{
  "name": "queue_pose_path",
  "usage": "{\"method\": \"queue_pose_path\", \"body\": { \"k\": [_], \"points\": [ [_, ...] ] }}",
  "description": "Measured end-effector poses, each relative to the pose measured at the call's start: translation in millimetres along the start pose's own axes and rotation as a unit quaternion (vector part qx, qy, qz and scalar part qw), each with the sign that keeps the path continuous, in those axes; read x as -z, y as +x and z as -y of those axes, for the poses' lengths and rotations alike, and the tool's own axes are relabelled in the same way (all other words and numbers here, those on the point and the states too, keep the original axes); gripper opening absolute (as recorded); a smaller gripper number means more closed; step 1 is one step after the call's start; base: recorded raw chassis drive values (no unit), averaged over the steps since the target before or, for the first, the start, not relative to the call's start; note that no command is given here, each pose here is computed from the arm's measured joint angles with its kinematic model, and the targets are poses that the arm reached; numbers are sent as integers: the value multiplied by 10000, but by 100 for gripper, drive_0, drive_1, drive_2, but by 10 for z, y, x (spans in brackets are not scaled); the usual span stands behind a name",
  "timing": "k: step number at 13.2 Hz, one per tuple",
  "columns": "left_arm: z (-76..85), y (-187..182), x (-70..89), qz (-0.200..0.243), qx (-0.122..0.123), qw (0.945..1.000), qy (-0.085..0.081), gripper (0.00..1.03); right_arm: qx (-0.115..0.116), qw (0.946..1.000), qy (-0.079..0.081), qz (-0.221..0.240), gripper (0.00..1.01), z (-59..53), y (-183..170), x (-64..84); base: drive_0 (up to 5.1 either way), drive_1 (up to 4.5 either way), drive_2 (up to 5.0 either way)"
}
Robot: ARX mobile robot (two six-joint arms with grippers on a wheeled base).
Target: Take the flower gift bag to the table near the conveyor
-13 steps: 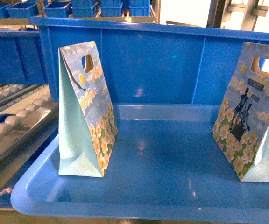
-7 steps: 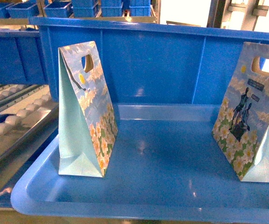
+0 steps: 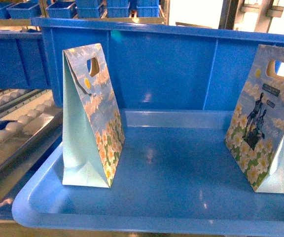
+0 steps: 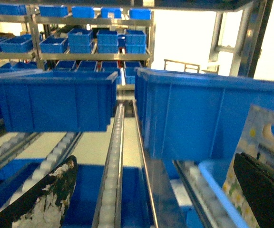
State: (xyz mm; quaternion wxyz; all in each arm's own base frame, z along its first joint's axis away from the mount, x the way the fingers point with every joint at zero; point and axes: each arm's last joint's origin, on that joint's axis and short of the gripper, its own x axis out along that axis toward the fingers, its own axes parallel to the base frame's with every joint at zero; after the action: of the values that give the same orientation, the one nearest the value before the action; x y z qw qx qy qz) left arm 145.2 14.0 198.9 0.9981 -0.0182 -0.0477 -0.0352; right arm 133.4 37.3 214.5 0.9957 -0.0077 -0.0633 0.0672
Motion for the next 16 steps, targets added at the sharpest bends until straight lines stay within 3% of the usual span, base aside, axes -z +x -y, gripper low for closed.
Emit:
{"method": "queue_pose_path", "body": {
  "k": [2, 3, 4, 5, 6, 8, 9, 10, 16],
  "points": [
    [85, 359, -366, 238, 418, 9988, -119, 98, -266, 9996, 43, 93, 98, -121, 179, -158, 0, 0, 0],
    [375, 750, -611, 272, 945, 9950, -159, 98, -397, 9992, 15, -3, 98, -191, 454, -267, 0, 0, 0],
    [772, 1029, -648, 87, 1254, 9921, 28, 98, -463, 9980, 173, -396, 98, -188, 858, -272, 0, 0, 0],
    [769, 1026, -656, 126, 1212, 9925, 94, 98, -622, 9921, 336, -1039, 98, -256, 1178, -192, 0, 0, 0],
    [770, 1026, -656, 128, 1216, 9925, 95, 98, -342, 9867, 470, -1515, 98, -180, 1403, -71, 0, 0, 0],
    [769, 1026, -656, 128, 1214, 9925, 95, 98, -236, 9792, 680, -1898, 98, -101, 1545, 9, 0, 0, 0],
    [769, 1026, -656, 128, 1214, 9925, 95, 98, -249, 9719, 855, -2179, 98, -80, 1564, 97, 0, 0, 0],
    [769, 1026, -656, 128, 1214, 9925, 95, 98, -228, 9685, 1009, -2267, 98, -88, 1548, 133, 0, 0, 0],
    [769, 1026, -656, 126, 1212, 9925, 96, 98, -185, 9673, 989, -2329, 98, -115, 1514, 176, 0, 0, 0]
  ]
}}
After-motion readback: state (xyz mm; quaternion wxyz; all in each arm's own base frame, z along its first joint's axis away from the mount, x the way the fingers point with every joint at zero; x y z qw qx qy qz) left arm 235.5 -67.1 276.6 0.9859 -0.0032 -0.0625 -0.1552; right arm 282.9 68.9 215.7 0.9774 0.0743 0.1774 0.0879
